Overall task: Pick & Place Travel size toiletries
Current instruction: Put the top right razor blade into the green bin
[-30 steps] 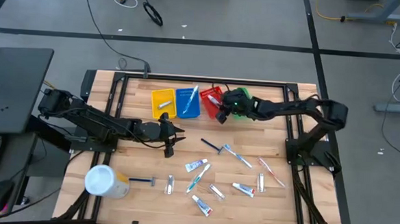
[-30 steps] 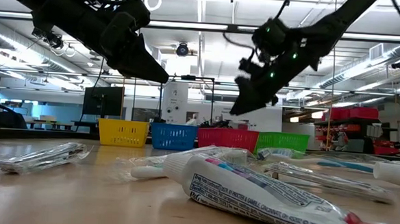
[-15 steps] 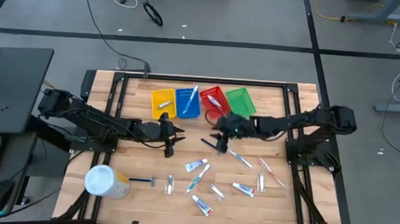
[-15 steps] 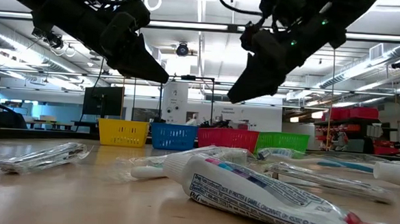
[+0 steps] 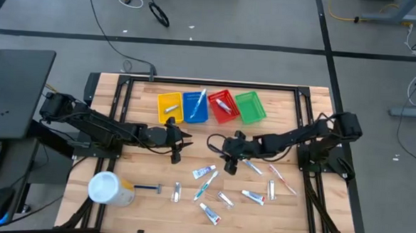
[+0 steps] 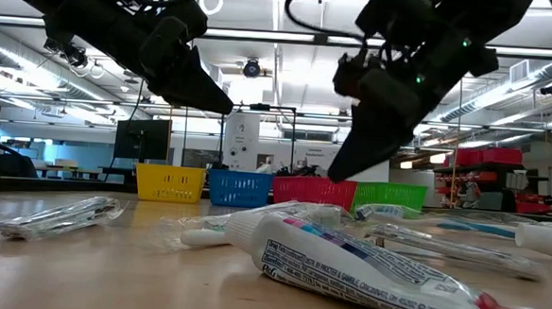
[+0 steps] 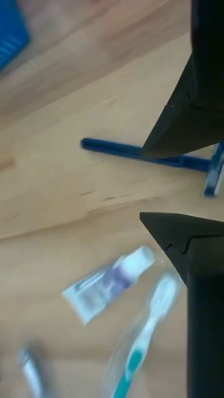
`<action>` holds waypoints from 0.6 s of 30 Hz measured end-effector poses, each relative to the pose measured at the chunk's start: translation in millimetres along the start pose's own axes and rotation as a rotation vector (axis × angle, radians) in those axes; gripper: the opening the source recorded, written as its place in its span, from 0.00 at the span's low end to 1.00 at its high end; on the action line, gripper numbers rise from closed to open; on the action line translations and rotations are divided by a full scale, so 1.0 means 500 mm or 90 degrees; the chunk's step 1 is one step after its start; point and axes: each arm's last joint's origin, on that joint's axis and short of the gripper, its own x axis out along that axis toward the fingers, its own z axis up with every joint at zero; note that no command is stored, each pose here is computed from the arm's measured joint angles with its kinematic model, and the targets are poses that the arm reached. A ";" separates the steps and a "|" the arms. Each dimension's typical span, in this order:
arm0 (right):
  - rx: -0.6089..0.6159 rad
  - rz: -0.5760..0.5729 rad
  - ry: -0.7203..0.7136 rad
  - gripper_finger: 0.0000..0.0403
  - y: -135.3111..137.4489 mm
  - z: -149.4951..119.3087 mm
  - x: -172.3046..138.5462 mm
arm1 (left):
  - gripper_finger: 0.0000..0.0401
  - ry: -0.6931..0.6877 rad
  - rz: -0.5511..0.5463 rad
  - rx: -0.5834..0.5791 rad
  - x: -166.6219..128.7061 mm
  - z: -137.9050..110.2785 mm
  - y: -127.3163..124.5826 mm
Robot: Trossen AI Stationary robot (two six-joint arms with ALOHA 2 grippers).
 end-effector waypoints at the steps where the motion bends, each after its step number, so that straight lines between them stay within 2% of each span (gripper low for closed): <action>1: -0.002 -0.003 0.008 0.40 0.000 -0.004 0.007 | 0.35 0.000 0.000 0.000 0.000 0.000 0.000; 11: 0.010 -0.027 0.037 0.40 -0.021 -0.025 0.062 | 0.35 0.000 0.001 0.002 0.000 0.000 0.000; 18: 0.005 -0.044 0.048 0.40 -0.022 -0.036 0.080 | 0.35 -0.029 0.092 0.025 -0.015 0.015 0.013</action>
